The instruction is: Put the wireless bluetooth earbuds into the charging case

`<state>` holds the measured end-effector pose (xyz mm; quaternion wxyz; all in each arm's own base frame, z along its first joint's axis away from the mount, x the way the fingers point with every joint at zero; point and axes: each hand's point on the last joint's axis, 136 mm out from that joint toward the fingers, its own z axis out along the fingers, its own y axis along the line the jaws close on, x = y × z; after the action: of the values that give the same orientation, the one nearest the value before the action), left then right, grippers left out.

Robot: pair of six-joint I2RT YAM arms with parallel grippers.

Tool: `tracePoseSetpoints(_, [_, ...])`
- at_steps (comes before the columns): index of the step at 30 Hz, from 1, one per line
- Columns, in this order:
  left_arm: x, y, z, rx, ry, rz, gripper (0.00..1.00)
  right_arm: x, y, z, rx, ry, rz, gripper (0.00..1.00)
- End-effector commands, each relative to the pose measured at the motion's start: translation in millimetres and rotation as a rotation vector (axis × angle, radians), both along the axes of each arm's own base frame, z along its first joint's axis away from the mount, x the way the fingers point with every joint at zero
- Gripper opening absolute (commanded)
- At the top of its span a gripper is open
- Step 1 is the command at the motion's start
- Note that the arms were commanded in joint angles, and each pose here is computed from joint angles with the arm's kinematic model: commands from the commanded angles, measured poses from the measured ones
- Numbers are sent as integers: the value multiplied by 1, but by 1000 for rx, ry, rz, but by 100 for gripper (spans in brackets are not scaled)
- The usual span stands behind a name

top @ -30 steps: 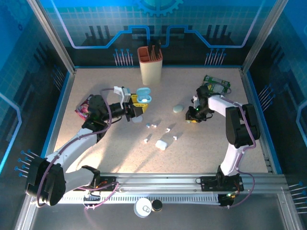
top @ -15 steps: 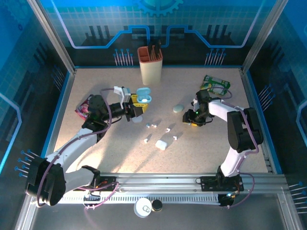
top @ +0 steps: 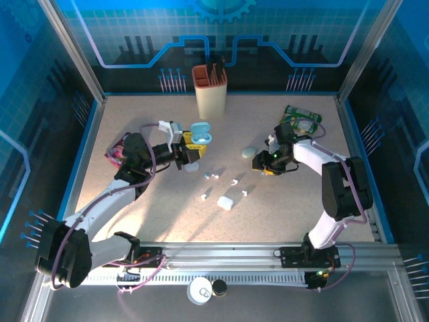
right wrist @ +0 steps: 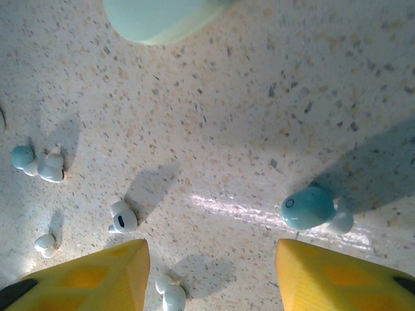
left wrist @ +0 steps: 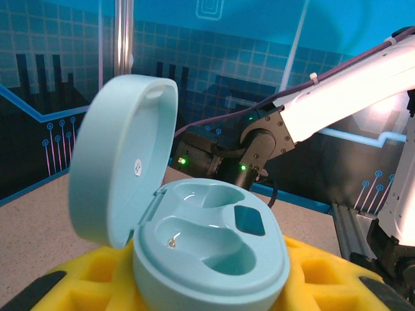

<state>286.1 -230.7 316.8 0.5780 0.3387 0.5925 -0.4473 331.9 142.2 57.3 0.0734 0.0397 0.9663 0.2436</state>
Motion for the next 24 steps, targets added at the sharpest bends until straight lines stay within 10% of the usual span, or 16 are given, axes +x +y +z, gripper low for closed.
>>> tracePoseSetpoints(1, [-1, 2, 6, -7, -36, -3, 36, 16, -11, 3, -24, -16, 7, 55])
tracePoseSetpoints(24, [2, 0, 6, -11, -33, -10, 36, -8, -12, -29, 90, 94, 9, 58])
